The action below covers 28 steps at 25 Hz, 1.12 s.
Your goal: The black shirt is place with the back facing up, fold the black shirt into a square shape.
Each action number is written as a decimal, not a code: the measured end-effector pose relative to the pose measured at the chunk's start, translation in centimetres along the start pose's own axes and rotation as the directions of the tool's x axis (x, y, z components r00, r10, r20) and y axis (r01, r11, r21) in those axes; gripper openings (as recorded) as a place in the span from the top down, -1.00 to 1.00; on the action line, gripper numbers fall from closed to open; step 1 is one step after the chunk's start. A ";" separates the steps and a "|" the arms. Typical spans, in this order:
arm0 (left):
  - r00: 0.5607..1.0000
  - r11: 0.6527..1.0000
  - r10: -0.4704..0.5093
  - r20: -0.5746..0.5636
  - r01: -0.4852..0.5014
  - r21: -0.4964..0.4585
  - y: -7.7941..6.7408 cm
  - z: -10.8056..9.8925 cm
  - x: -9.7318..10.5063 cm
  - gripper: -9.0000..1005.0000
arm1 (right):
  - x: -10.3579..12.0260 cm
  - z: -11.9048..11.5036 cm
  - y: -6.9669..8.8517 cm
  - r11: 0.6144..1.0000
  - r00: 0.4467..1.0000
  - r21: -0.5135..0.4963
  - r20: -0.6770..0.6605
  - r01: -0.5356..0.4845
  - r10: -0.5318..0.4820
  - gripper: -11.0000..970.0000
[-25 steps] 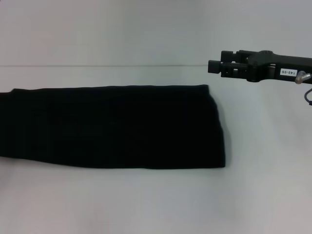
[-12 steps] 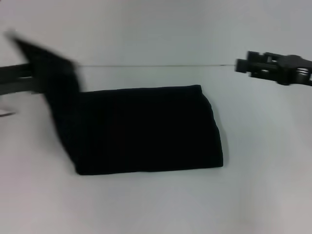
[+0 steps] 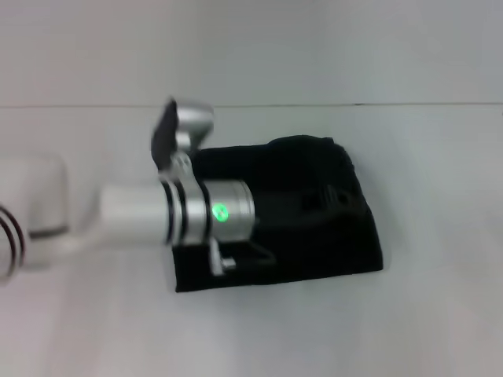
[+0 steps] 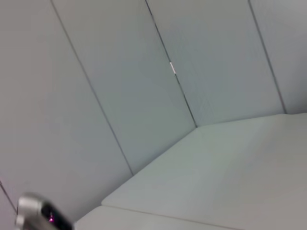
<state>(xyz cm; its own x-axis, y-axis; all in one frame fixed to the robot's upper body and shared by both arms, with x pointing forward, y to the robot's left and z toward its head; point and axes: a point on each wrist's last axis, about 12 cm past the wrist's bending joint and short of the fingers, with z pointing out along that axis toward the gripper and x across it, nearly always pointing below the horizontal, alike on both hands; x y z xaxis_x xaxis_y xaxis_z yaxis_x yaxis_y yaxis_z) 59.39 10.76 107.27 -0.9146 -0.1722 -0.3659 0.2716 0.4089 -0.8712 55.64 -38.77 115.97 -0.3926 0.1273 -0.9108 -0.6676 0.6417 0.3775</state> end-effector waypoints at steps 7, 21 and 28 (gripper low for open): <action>0.985 0.990 -0.025 0.169 0.001 0.138 1.1 -1.0 3.2 0.79 | 0.4 0.1 -0.2 1.000 0.999 0.010 -0.039 -0.024 0.025 -0.65; 0.909 0.973 0.072 0.409 -0.155 0.172 3.6 -12.4 0.6 -0.19 | 0.4 5.2 -1.2 0.959 0.922 0.151 -0.275 -0.239 0.273 -0.64; 0.896 0.990 0.043 0.441 0.022 -0.142 6.6 -15.5 -4.1 -0.78 | 0.3 6.2 -1.2 0.951 0.919 0.155 -0.257 -0.267 0.300 -0.64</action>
<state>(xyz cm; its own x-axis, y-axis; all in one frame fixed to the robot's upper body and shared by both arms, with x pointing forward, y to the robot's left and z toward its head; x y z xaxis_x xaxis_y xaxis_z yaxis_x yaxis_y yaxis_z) 60.33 28.04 108.06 -0.6760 -0.5320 -0.5100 0.2056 0.5284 -0.8237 60.22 -34.78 114.21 -0.7234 0.1152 -0.6807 -0.4320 0.6936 0.5765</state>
